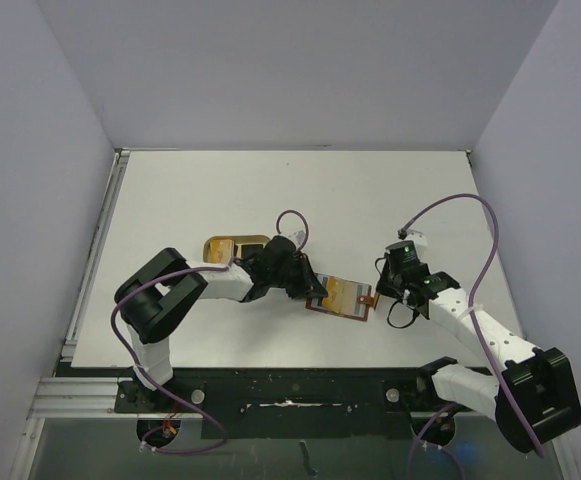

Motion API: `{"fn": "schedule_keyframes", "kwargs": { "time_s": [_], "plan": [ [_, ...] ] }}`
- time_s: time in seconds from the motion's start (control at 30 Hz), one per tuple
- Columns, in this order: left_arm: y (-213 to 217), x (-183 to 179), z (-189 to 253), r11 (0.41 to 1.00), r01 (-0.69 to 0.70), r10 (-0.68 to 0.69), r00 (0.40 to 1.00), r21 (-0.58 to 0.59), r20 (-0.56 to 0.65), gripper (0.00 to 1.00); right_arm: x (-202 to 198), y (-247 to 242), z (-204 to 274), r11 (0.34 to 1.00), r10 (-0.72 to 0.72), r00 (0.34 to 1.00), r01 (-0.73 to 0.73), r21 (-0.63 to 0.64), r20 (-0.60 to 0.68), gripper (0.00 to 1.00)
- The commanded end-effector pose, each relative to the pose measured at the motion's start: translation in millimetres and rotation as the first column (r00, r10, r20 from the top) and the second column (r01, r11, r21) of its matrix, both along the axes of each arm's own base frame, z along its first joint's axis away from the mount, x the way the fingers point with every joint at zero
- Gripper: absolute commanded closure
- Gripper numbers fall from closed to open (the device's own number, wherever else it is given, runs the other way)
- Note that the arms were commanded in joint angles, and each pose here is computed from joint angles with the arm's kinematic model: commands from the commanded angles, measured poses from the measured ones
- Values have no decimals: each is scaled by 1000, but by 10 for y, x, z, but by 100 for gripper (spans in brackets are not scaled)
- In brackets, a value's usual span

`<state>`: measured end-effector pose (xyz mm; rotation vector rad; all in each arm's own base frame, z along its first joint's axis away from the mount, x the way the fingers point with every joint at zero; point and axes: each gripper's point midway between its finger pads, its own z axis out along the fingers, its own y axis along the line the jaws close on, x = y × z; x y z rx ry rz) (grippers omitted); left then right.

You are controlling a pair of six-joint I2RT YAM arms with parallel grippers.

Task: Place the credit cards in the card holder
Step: Insert the credit card into the card holder.

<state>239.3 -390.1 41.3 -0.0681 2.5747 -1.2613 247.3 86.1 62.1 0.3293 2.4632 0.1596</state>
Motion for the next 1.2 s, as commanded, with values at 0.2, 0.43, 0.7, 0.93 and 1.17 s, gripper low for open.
{"fn": "schedule_keyframes", "kwargs": {
  "time_s": [0.2, 0.43, 0.7, 0.93, 1.17],
  "plan": [
    [-185, 31, 70, 998, -21, 22, 1000, -55, 6, 100, -121, 42, -209, 1000, 2, 999, -2, 4, -52, 100],
    [-177, 39, 66, 998, -32, 32, 999, -53, 2, 100, -119, 45, -207, 1000, 1, 999, -1, 4, -50, 100],
    [-170, 90, 67, 996, -64, 66, 997, -70, 35, 100, -136, 63, -246, 1000, -1, 998, 2, 14, -59, 100],
    [-254, 85, 4, 996, -59, 61, 997, -63, 43, 100, -147, 63, -248, 1000, -4, 998, 5, 20, -57, 100],
    [-326, -14, -37, 998, -38, 40, 999, -58, 32, 100, -141, 71, -259, 1000, -3, 998, 4, 23, -58, 100]
  ]
}}
